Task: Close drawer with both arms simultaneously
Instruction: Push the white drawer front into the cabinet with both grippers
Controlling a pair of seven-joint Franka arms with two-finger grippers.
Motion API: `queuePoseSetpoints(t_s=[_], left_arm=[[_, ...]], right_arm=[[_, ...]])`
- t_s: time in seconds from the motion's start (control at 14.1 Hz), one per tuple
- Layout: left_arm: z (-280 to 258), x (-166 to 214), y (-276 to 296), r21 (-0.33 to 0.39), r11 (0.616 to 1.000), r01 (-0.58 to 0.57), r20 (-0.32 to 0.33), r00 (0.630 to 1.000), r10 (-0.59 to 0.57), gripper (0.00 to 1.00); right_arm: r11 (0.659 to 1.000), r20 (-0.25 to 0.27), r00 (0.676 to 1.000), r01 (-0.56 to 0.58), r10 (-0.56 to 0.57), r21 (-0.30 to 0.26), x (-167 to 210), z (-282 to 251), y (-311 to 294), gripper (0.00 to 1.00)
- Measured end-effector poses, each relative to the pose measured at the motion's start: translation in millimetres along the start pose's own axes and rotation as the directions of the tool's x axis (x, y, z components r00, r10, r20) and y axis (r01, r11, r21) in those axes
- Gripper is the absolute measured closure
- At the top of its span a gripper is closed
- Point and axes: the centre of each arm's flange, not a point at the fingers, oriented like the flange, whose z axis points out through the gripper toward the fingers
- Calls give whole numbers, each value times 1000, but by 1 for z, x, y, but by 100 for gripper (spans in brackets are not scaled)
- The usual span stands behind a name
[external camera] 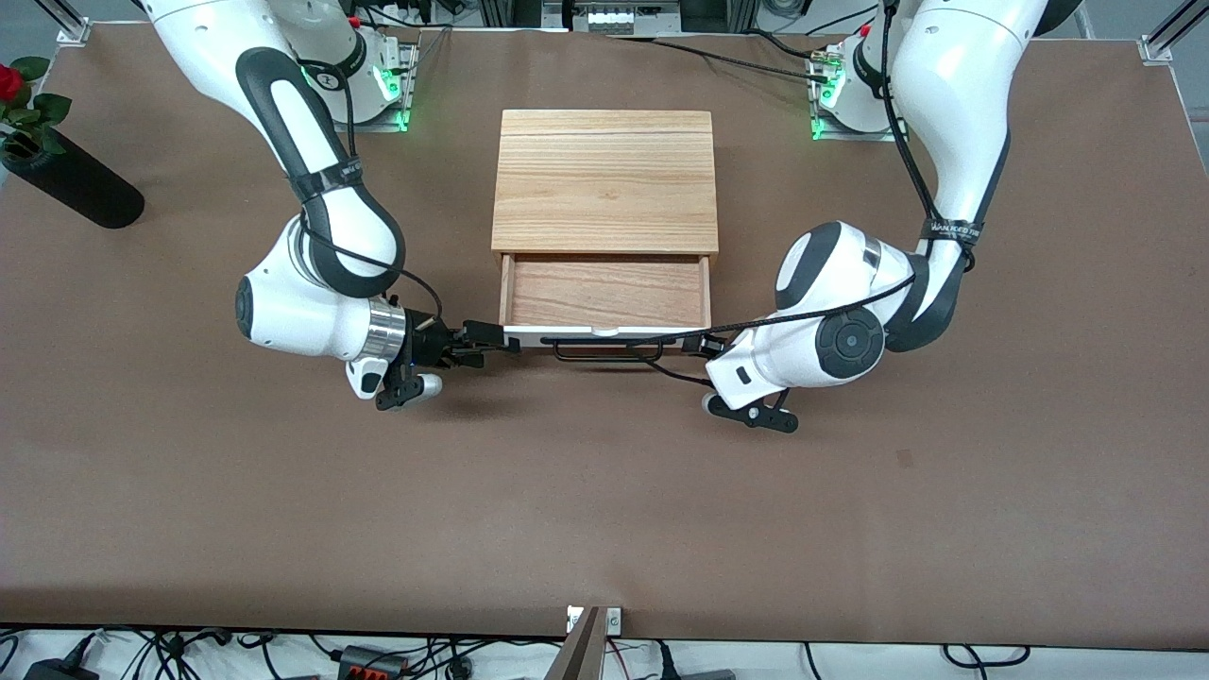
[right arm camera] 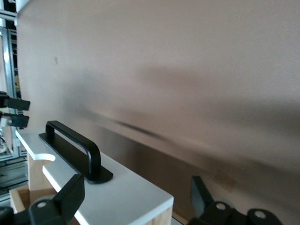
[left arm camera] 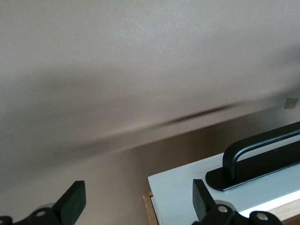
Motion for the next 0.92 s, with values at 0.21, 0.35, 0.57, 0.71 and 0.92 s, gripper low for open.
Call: queuePoseSetpoints(t_s=[0.21,0.35,0.57,0.71,0.92], left_arm=[[8,-3,2,4,1000,-3,31,1000,3,0],[12,-6,4,9,1000,-7,55,998,6,0],[13,-8,4,12,1000,-7,71,997,6,0],[15,-11,7,12,1000,-12,89,996,11,0],[20,-15,10,13,1000,-20,121,992,18,0]], right_arm=[[1000,-8,1000,15,-15,0,-3,12,-9,0],[1000,3,1000,26,-26,-8,-9,26,-15,0],[1000,19,1000,22,-21,-13,-14,36,-13,0],[1000,32,999,14,-13,-14,-18,42,-9,0],[1000,68,998,9,-9,1,-24,47,-9,0]])
